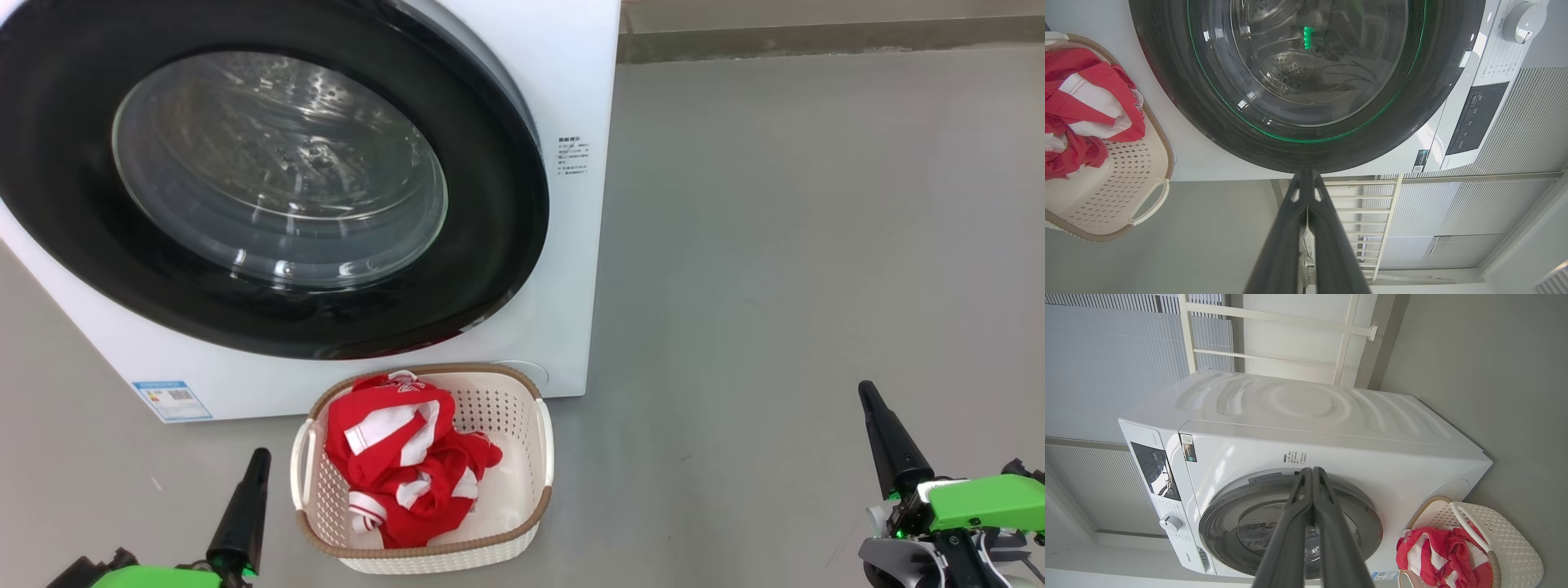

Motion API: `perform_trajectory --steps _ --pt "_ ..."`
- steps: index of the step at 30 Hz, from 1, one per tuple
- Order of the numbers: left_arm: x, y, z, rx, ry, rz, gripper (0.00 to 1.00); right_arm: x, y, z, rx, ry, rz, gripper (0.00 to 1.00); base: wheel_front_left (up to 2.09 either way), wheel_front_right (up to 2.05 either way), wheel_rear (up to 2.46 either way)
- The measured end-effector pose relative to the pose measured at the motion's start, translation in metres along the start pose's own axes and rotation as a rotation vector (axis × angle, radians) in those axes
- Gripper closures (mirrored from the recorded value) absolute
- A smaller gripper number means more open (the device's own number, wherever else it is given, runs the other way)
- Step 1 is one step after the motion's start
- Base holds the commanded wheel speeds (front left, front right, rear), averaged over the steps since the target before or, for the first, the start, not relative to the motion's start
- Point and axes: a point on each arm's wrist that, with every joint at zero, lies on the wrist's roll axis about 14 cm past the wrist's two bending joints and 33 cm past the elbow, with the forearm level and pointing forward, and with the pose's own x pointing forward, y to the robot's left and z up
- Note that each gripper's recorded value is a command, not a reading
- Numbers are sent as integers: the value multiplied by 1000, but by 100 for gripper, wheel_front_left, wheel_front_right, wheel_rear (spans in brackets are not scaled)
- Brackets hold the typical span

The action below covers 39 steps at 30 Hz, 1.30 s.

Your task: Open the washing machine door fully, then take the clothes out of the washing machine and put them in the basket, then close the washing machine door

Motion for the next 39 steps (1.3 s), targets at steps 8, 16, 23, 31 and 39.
perform_trajectory --steps 8,16,23,31,39 --pt "0 0 0 0 0 0 100 0 0 0 0 0 0 100 0 0 0" --pt "0 0 0 -1 -1 0 100 0 0 0 0 2 1 100 0 0 0" --pt "0 0 0 -1 -1 0 100 0 0 0 0 2 1 100 0 0 0" --pt "0 0 0 -1 -1 0 100 0 0 1 1 1 1 100 0 0 0" --pt "0 0 0 -1 -1 0 100 0 0 0 0 3 1 100 0 0 0"
